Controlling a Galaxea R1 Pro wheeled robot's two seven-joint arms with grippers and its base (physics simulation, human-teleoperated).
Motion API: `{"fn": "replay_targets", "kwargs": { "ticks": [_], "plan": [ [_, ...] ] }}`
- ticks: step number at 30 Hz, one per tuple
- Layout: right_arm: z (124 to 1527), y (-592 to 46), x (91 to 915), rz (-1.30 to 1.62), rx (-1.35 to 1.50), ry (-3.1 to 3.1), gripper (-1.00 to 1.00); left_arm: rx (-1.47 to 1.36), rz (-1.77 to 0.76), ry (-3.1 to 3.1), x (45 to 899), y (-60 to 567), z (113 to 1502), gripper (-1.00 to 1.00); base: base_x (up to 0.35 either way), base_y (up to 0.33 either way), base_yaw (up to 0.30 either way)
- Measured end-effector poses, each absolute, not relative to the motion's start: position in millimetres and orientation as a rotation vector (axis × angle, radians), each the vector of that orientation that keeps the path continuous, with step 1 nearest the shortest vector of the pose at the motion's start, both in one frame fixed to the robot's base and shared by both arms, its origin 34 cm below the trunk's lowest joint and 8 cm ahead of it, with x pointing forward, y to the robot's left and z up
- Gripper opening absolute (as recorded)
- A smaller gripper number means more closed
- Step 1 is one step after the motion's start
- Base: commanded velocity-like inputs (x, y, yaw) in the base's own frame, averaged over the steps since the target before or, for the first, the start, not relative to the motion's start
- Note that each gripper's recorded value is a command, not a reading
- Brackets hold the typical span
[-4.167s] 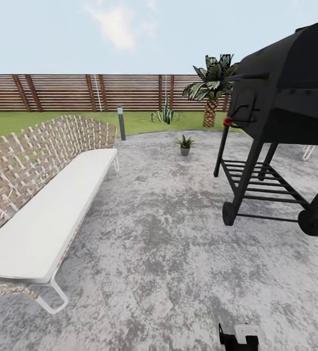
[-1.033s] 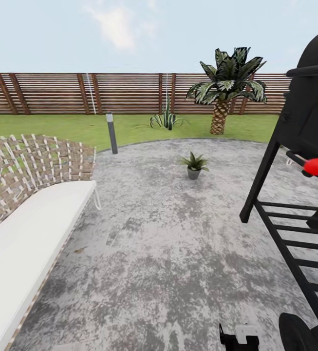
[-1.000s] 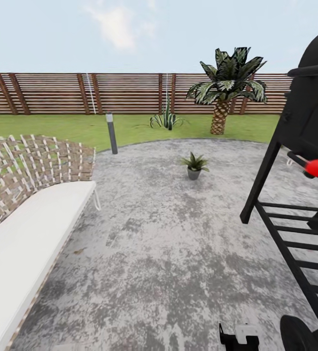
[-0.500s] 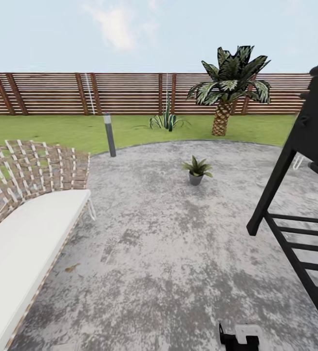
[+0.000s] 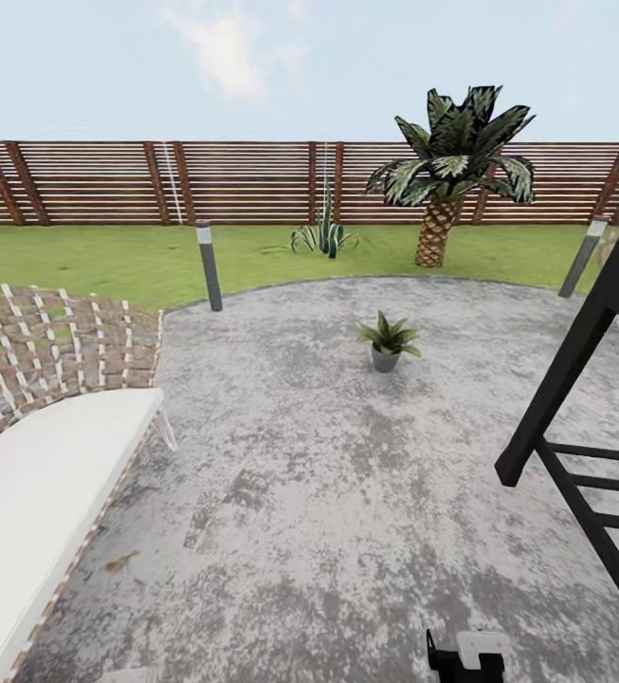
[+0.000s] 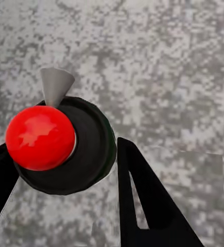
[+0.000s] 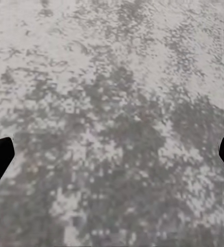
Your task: Pick up the pesticide atomizer in the garden and spray insectifuge to fully cover both potted plants in the garden.
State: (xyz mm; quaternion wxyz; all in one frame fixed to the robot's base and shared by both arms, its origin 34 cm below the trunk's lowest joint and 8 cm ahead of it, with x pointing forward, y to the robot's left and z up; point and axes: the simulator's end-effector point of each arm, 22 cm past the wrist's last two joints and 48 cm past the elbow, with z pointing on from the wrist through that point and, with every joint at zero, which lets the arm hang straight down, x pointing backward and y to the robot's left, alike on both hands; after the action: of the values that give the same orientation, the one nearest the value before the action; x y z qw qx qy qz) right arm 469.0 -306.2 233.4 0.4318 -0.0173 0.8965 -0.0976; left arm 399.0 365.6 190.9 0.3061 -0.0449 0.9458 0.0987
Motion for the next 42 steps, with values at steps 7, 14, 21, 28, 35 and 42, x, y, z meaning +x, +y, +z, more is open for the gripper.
{"fn": "replay_targets", "kwargs": {
  "ticks": [7,14,21,28,35,42],
  "plan": [
    [233.4,-306.0,469.0,-0.243,-0.044,2.235,1.0,-0.119,0.262,2.503,398.8,366.1,190.9,-1.0,0.34,0.0,0.0],
    [233.4,-306.2,469.0,-0.243,-0.044,2.235,1.0,-0.119,0.262,2.504,398.5,365.9,190.8,-1.0,0.34,0.0,0.0],
    [233.4,-306.1,469.0,-0.243,-0.044,2.235,1.0,-0.119,0.261,2.503,398.9,365.6,190.9,-1.0,0.34,0.0,0.0],
    [233.4,-306.1,469.0,-0.243,-0.044,2.235,1.0,-0.119,0.261,2.503,399.1,365.6,190.9,-1.0,0.339,0.0,0.0],
    [233.4,-305.8,469.0,-0.243,-0.043,2.235,1.0,-0.119,0.261,2.503,398.9,365.8,190.9,-1.0,0.34,0.0,0.0],
    [233.3,-305.0,469.0,-0.241,-0.044,2.235,1.0,-0.119,0.261,2.503,399.1,365.6,190.9,-1.0,0.34,0.0,-0.036]
  ]
}}
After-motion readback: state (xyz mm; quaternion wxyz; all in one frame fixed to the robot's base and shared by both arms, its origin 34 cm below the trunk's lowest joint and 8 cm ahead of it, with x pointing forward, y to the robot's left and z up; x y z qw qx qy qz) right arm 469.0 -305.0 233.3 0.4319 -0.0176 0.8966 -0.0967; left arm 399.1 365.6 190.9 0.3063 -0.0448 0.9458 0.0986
